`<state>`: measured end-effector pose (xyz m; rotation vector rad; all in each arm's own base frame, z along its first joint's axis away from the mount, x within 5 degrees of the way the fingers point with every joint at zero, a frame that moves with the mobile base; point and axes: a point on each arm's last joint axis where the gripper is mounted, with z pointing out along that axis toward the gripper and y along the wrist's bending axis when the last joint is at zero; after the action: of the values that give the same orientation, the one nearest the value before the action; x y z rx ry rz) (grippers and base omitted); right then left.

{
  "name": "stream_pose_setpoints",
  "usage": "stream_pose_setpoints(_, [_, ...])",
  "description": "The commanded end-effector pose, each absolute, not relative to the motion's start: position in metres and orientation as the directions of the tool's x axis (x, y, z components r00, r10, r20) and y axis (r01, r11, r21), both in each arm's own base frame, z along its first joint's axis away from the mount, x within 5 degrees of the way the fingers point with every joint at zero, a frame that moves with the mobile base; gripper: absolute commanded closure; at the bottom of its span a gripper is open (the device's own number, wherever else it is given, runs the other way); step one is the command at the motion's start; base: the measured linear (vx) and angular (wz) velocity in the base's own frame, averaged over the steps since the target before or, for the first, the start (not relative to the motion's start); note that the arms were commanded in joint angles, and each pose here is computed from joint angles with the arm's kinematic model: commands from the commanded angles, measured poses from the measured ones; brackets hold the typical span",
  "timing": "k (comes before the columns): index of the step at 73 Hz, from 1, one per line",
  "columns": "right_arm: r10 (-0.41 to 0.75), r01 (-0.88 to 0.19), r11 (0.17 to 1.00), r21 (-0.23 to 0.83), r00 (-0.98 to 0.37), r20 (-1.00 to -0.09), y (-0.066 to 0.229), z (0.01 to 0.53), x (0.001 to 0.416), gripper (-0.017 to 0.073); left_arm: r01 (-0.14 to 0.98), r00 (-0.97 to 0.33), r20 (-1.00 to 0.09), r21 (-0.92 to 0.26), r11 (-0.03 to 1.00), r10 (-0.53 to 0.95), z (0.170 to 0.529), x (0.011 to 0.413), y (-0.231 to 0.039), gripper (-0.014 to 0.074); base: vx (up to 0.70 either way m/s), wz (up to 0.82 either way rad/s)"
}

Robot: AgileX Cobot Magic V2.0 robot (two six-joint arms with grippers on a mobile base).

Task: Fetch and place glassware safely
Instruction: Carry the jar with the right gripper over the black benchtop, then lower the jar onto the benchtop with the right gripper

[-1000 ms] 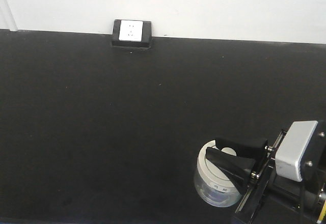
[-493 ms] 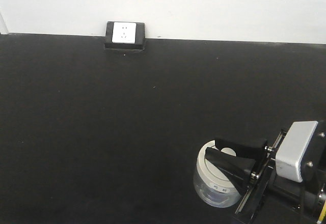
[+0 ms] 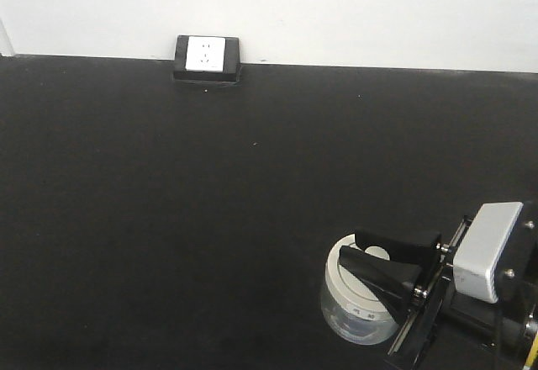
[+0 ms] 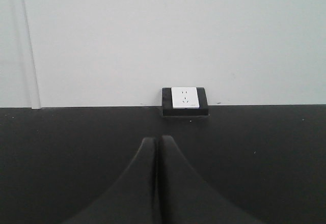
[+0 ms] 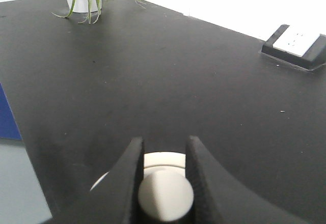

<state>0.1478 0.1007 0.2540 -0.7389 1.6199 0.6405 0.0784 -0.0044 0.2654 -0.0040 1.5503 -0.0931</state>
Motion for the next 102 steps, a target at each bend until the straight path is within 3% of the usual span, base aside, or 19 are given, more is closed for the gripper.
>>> stream_pose_setpoints(1, [-0.046,-0.778,0.628,0.019,-0.062,-0.997,0.103,0.270,0.149,0.0560,0.090,0.099,-0.992,-0.072,0.993,-0.080,0.280,0.078,-0.007,0.0601,0.00,0.00])
stream_pose_setpoints(42, [-0.044,-0.777,0.629,0.023,-0.065,-0.997,0.104,0.270,0.149,0.0560,0.090,0.099,-0.992,-0.072,0.993,-0.080,0.280,0.078,-0.007,0.0601,0.00,0.00])
stream_pose_setpoints(54, [-0.011,-0.748,0.663,0.030,-0.050,-0.999,0.102,0.273,0.155,0.0560,0.090,0.099,-0.992,-0.072,0.993,-0.080,0.280,0.078,-0.007,0.0601,0.00,0.00])
stream_pose_setpoints(66, [-0.012,-0.688,0.726,-0.013,0.006,-1.000,0.102,0.278,0.177,0.0560,0.090,0.099,-0.992,-0.072,0.993,-0.080,0.280,0.078,-0.007,0.0601,0.00,0.00])
stream_pose_setpoints(81, [0.022,-0.602,0.798,0.025,-0.012,-1.000,0.107,0.280,0.219,0.0560,0.090,0.099,-0.992,-0.072,0.993,-0.080,0.280,0.078,-0.007,0.0601,0.00,0.00])
stream_pose_setpoints(102, [0.056,-0.615,0.785,0.076,-0.053,-0.997,0.127,0.247,0.270,0.0560,0.090,0.099,-0.992,-0.072,0.993,-0.080,0.280,0.078,-0.007,0.0601,0.00,0.00])
